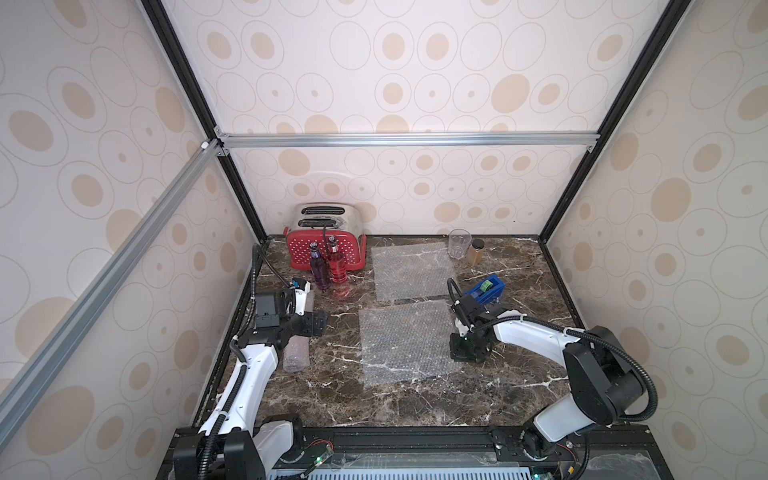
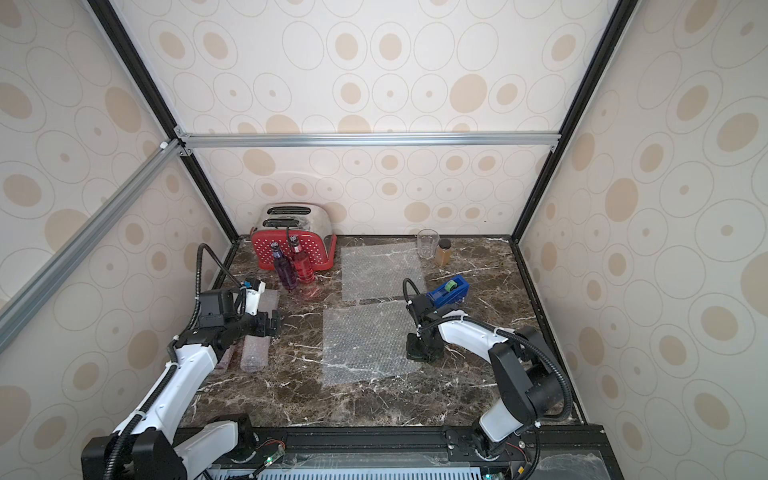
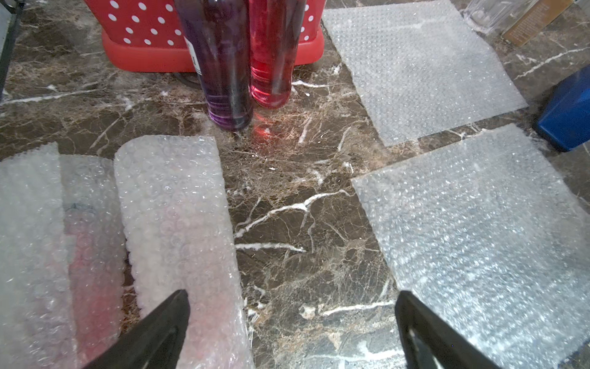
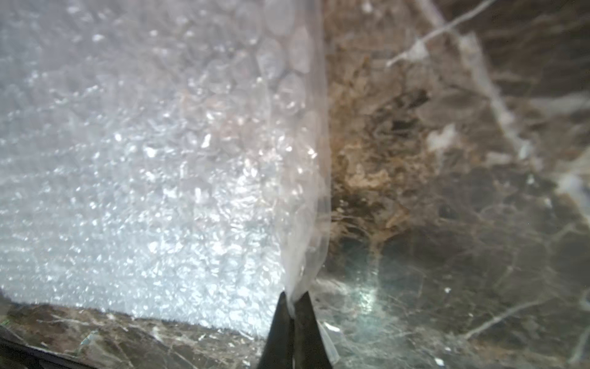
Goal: Wrap wine bottles in bubble wrap
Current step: Move the bubble wrap to the center of the board.
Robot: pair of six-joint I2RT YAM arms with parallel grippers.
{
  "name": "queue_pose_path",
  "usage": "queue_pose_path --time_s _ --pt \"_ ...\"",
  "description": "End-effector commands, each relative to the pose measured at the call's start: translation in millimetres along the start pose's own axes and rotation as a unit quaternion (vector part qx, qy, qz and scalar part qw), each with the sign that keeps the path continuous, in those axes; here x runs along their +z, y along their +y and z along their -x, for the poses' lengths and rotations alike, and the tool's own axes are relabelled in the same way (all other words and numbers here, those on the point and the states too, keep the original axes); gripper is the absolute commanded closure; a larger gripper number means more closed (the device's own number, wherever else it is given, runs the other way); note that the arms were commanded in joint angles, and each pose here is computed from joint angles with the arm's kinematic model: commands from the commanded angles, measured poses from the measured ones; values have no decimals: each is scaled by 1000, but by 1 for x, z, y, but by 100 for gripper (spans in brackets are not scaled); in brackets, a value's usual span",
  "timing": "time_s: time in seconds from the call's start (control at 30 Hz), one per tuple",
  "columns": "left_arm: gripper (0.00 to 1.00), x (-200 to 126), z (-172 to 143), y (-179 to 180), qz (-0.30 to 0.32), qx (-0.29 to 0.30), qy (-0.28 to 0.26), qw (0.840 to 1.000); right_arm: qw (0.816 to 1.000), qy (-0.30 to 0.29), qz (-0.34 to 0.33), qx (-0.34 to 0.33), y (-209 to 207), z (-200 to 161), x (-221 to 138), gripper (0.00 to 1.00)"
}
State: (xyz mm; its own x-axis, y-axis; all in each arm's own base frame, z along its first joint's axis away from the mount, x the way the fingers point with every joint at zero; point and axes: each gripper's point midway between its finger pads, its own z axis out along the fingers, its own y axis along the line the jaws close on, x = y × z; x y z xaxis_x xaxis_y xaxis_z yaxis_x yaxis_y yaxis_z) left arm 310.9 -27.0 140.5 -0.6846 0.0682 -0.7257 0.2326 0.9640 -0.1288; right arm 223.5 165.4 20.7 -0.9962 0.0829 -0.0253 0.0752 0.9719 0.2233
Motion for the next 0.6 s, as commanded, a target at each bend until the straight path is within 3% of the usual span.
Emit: queue_pose_path --time_s 0.0,0.1,0.23,0.33,0.57 --pt "1 -5 17 -1 1 14 -20 1000 999 -37 8 4 11 8 -9 77" --pt "1 -5 16 -1 0 16 -20 1000 998 -54 -4 -23 20 11 -27 64" --pt "1 -6 17 -1 0 17 -23 1000 992 -92 -9 -91 45 25 -56 55" --pt "1 -8 18 -1 5 20 -25 999 981 -105 4 -162 79 35 -57 50" --pt "1 -15 25 -1 8 4 -34 999 919 -139 -29 -368 170 46 -22 32"
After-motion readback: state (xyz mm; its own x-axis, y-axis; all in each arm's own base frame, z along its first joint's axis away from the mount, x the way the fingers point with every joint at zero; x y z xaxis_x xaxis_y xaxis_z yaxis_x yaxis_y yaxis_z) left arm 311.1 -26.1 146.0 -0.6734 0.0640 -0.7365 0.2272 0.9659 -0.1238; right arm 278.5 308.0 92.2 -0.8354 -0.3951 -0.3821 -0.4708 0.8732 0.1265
